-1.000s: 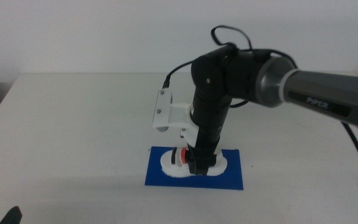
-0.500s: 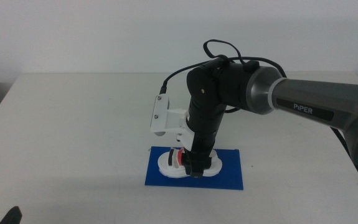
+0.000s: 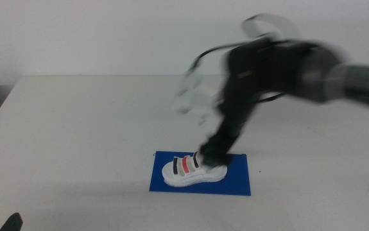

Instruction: Use one arm to grab the shoe from the table and place it on the mat.

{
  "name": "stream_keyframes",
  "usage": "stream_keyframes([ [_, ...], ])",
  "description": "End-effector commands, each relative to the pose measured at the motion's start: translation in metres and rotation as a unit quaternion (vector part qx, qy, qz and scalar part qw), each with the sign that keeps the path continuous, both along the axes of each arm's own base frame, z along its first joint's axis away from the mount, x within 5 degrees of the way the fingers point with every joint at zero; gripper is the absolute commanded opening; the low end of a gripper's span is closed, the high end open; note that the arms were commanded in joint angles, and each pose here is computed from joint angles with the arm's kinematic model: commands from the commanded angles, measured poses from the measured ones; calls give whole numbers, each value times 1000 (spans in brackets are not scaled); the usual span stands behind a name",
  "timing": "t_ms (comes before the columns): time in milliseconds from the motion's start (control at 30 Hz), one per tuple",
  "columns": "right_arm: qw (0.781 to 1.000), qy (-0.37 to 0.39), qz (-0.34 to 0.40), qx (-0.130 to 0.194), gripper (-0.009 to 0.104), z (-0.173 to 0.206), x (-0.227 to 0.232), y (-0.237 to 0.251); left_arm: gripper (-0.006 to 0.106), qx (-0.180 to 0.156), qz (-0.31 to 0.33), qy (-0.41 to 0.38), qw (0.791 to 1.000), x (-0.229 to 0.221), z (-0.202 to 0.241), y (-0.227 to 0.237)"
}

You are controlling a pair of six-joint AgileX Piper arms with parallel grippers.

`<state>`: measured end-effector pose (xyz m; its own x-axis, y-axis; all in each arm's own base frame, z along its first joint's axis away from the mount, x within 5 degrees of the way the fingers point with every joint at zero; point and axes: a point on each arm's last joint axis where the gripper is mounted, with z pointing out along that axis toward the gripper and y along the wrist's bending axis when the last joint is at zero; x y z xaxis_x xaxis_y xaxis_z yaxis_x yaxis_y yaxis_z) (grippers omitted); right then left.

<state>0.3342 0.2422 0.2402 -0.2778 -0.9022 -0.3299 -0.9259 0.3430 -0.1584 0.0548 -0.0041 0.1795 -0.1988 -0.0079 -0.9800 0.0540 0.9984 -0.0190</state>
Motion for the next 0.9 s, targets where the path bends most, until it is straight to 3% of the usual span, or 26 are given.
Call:
stream_keyframes([
  [0, 992, -68, -73, 75, 85, 55, -15, -38, 94, -8, 2, -43, 999, 1, 6, 0],
  [200, 943, -141, -235, 190, 80, 84, -77, -126, 94, -8, 2, -43, 999, 1, 6, 0],
  [433, 827, -236, -386, 333, 75, 98, -168, -196, 94, -8, 2, -43, 999, 1, 6, 0],
  [633, 766, -342, -393, 377, 75, 81, -246, -226, 94, -8, 2, -43, 999, 1, 6, 0],
  [867, 743, -405, -370, 385, 75, 34, -288, -235, 94, -8, 2, -43, 999, 1, 6, 0],
])
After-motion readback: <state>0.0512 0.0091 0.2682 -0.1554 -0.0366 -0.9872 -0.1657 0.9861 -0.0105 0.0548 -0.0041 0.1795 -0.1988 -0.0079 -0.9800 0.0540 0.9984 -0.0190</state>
